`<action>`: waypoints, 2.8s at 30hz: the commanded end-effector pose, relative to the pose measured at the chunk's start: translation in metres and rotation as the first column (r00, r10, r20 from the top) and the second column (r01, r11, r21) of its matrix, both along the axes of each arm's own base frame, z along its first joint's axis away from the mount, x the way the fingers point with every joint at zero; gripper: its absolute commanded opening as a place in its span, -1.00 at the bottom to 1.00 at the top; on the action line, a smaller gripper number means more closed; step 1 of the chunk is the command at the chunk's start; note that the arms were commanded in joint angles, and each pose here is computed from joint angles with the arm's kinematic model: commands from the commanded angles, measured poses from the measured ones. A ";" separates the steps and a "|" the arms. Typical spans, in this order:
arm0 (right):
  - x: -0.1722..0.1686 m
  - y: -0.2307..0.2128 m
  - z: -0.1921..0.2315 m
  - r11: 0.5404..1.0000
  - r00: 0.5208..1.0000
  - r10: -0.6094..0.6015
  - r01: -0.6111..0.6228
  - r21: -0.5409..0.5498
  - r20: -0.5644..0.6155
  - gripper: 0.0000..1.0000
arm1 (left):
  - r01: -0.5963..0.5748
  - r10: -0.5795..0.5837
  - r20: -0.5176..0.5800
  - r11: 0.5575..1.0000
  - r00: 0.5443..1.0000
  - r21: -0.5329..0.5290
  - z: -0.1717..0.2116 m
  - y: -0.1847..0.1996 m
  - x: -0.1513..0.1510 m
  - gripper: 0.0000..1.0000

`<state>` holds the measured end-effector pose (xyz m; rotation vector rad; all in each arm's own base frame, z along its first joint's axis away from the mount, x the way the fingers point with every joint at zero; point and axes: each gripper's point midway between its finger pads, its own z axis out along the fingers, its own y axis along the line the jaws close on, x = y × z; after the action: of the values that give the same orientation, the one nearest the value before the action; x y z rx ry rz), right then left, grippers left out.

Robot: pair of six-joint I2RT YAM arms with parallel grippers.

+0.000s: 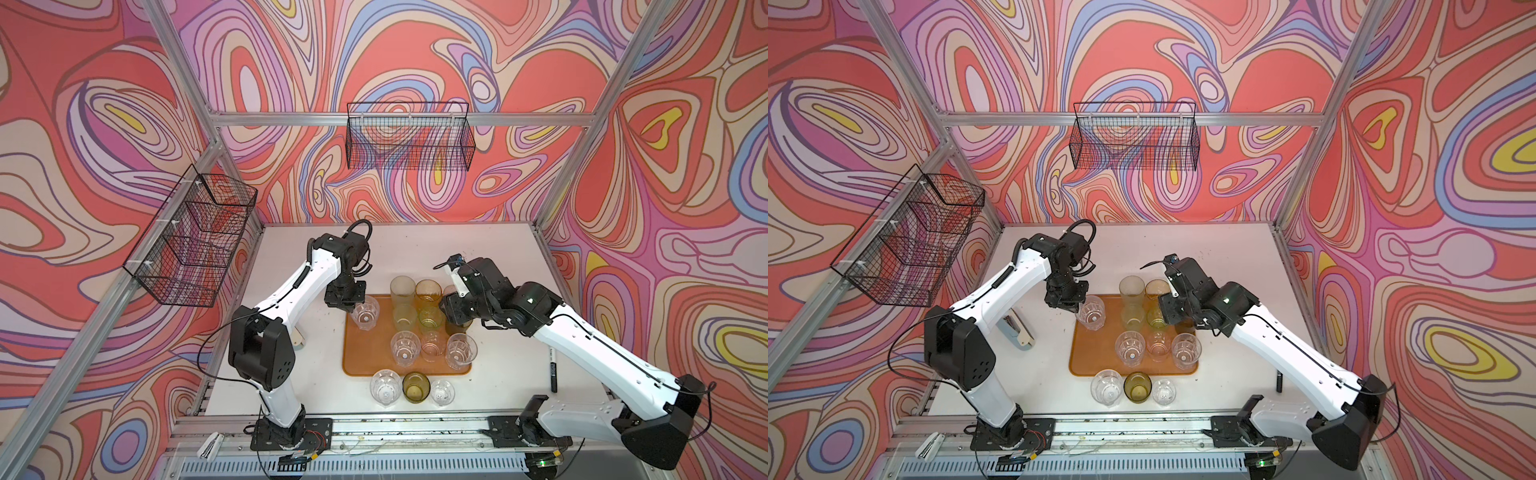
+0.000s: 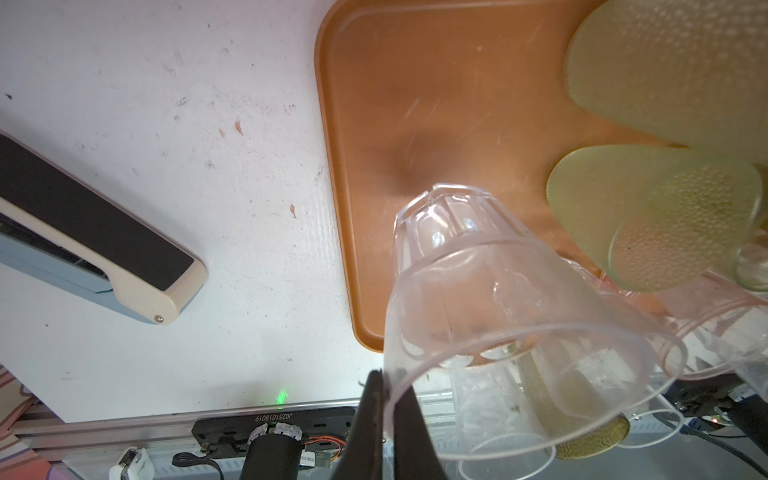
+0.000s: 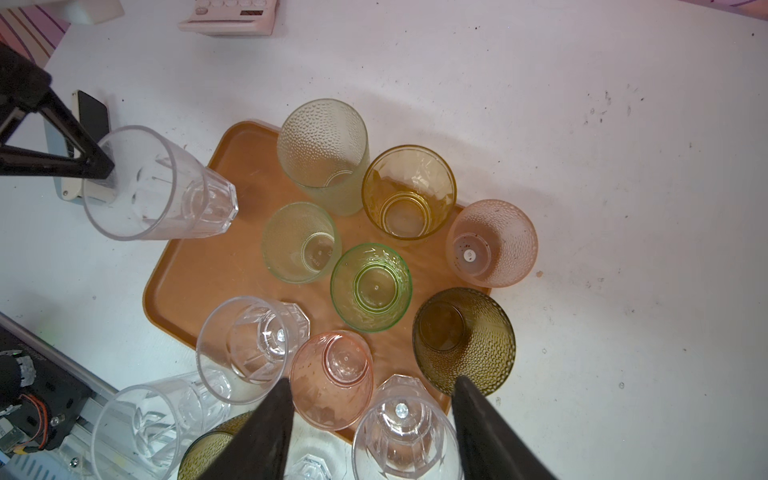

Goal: Place the glasses into the tray
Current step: 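Carry the clear tumbler to the tray corner farthest from the robot, then lower the clear tumbler onto the tray beside the pale textured glass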

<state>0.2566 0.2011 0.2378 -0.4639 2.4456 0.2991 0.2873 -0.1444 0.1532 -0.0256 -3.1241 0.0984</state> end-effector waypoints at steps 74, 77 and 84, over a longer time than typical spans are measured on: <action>-0.006 -0.020 0.005 0.998 0.999 -0.045 0.046 -0.044 0.015 0.25 | -0.021 0.022 0.008 0.998 1.000 -0.054 -0.048 -0.034 0.083 -1.00; -0.006 -0.021 0.005 0.998 0.999 -0.047 0.048 -0.045 0.016 0.25 | -0.024 0.024 0.004 0.998 1.000 -0.057 -0.049 -0.034 0.084 -0.97; -0.007 -0.021 0.005 0.998 0.999 -0.045 0.046 -0.045 0.015 0.25 | -0.026 0.026 0.007 0.998 1.000 -0.056 -0.049 -0.033 0.086 -0.92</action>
<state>0.2501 0.1843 0.2383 -0.4491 2.4605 0.2262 0.3675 -0.1765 0.1023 0.0095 -3.1235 0.1666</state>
